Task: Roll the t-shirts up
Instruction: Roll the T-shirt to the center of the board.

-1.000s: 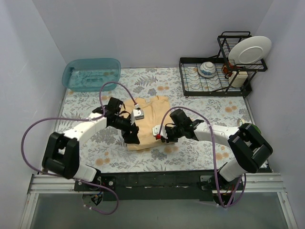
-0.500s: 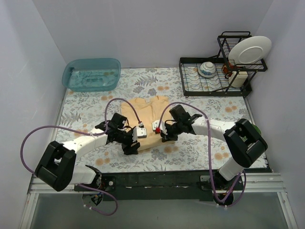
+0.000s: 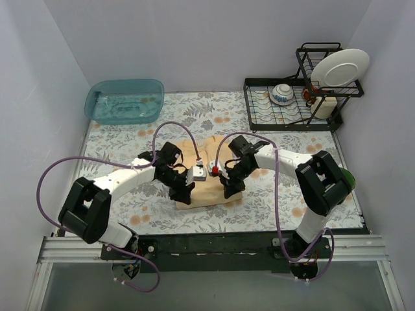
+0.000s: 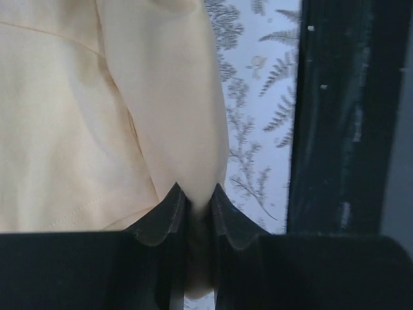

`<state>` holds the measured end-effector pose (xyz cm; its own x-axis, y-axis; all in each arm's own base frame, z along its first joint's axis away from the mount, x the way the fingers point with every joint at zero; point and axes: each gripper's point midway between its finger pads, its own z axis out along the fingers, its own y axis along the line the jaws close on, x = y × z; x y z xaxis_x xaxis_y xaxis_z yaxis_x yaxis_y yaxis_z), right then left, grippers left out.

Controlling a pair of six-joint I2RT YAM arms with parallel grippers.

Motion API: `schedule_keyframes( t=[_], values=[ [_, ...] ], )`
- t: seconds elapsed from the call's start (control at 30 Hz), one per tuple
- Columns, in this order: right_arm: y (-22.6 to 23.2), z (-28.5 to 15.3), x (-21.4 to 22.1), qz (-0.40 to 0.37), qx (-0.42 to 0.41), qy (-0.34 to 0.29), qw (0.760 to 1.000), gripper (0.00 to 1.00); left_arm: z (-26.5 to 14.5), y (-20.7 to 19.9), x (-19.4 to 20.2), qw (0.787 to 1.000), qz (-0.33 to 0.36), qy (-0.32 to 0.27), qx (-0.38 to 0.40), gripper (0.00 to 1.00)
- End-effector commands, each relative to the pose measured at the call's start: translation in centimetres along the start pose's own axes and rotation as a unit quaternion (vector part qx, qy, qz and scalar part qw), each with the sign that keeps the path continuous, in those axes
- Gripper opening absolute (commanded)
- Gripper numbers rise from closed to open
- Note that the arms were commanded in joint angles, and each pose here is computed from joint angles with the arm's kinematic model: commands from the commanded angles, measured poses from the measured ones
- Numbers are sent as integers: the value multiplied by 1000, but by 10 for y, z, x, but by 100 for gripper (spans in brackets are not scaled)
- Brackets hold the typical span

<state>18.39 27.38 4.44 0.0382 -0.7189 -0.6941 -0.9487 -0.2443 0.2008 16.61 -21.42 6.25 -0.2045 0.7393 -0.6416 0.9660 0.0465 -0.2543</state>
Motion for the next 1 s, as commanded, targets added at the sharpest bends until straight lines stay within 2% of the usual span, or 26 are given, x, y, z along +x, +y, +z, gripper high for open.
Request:
schedule_keyframes(
  t=[0.0, 0.07, 0.17, 0.33, 0.7, 0.8, 0.87, 0.97],
  values=[
    [67, -17, 2, 92, -147, 2, 985, 1, -22, -64, -12, 978, -116, -4, 171, 0],
    [70, -19, -4, 94, -171, -9, 981, 1, -30, -69, -33, 966, -145, -33, 210, 0],
    [69, -27, -11, 127, -197, -26, 972, 1, -34, -73, -40, 955, -176, -38, 234, 0],
    [40, -29, -13, 175, -201, -39, 963, 1, -22, -56, -12, 952, -205, -8, 227, 0],
    [1, -6, 7, 187, -205, -4, 961, 1, -3, -17, 31, 949, -235, 39, 205, 3],
    [3, 1, 19, 196, -216, 8, 956, 1, -3, -7, 39, 951, -240, 48, 190, 13],
    [1, 6, 25, 205, -221, 13, 953, 1, -7, 0, 41, 954, -242, 49, 172, 25],
    [-7, 11, 28, 222, -220, 20, 950, 1, -21, 24, 35, 970, -221, 38, 95, 38]
  ],
)
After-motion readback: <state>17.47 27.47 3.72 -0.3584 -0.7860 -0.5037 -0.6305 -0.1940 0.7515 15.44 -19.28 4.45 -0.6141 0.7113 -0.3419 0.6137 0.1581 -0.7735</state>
